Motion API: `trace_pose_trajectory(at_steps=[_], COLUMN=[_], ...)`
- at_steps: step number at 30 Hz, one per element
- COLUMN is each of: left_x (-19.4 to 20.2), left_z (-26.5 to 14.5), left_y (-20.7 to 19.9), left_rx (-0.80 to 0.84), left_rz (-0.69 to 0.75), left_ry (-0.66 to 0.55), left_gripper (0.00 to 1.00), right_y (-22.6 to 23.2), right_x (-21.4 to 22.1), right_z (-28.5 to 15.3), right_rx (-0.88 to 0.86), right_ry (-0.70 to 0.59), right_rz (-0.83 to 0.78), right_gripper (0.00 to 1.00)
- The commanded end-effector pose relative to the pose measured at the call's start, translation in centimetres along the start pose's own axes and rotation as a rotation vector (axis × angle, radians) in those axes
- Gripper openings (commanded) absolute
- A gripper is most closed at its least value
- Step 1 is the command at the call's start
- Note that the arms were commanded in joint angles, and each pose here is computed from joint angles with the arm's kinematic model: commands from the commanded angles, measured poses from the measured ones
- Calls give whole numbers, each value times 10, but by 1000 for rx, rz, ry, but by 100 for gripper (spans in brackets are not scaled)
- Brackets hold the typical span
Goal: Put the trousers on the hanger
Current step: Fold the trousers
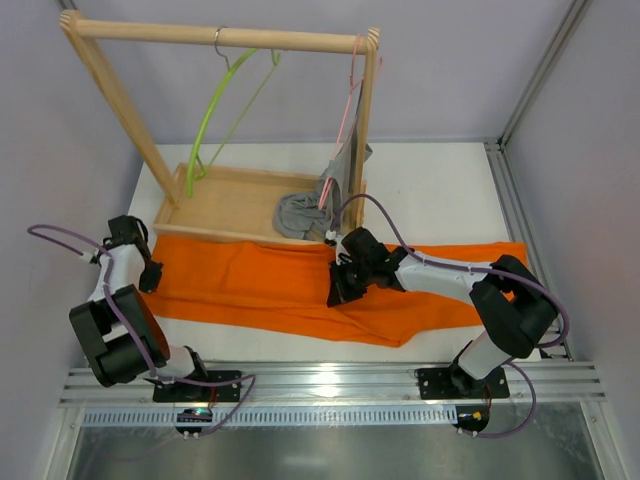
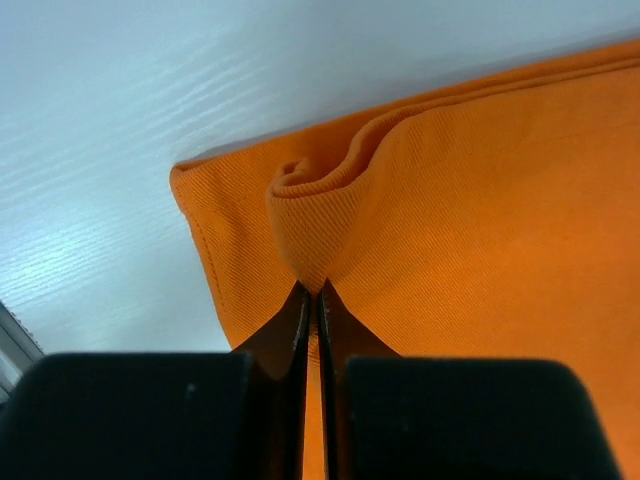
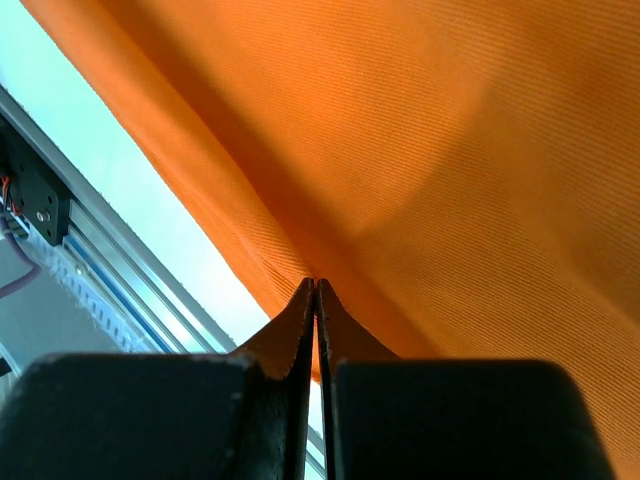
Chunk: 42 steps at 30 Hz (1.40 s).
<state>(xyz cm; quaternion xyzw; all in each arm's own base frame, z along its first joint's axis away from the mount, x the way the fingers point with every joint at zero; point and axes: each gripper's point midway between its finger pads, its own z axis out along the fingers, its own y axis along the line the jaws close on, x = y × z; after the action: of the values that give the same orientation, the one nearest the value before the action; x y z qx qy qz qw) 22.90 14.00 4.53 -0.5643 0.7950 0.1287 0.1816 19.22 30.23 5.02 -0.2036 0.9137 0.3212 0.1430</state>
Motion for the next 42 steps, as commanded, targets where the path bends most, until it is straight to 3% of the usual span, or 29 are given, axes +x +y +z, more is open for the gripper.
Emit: trace_pose_trajectory(at_steps=[1, 6, 9, 17, 19, 23, 27, 29, 34, 36, 42], left_x=[-42, -67, -65, -39, -29, -36, -52, -58, -63, -55, -50], left_z=[-30, -60, -65, -37, -25, -25, -37, -45, -49, -42, -37], left_y=[-2, 15, 24, 19, 18, 18, 11, 5, 16, 19, 26], left_rx=[18, -15, -39, -30, -62, -120, -69, -25, -58, -56, -46], left_rz=[-17, 19, 60, 164, 193, 220, 203, 213, 195, 182, 118], left_ry=[-152, -267, -264, -147, -72, -41, -119, -150, -182, -134, -100], left_gripper=[1, 0, 0, 0, 1, 15, 43, 50, 51, 51, 53], right_y=[10, 21, 28, 45, 46, 40, 44, 49, 54, 52, 24], right_x=[0, 11, 18, 35, 42, 37, 15, 9, -2, -5, -40], right_z=[-5, -4, -3, -6, -4, -6, -15, -18, -23, -22, -35], right_rx=[-51, -123, -159, -177, -157, -110, -69, -81, -75, -58, 143], right_ry=[-7, 21, 39, 77, 93, 52, -46, -68, -91, -91, -235], right_rz=[-55, -65, -75, -191, -220, -213, -198, -201, -218, -214, -95], right_gripper=[4, 4, 4, 4, 4, 4, 4, 4, 4, 4, 7])
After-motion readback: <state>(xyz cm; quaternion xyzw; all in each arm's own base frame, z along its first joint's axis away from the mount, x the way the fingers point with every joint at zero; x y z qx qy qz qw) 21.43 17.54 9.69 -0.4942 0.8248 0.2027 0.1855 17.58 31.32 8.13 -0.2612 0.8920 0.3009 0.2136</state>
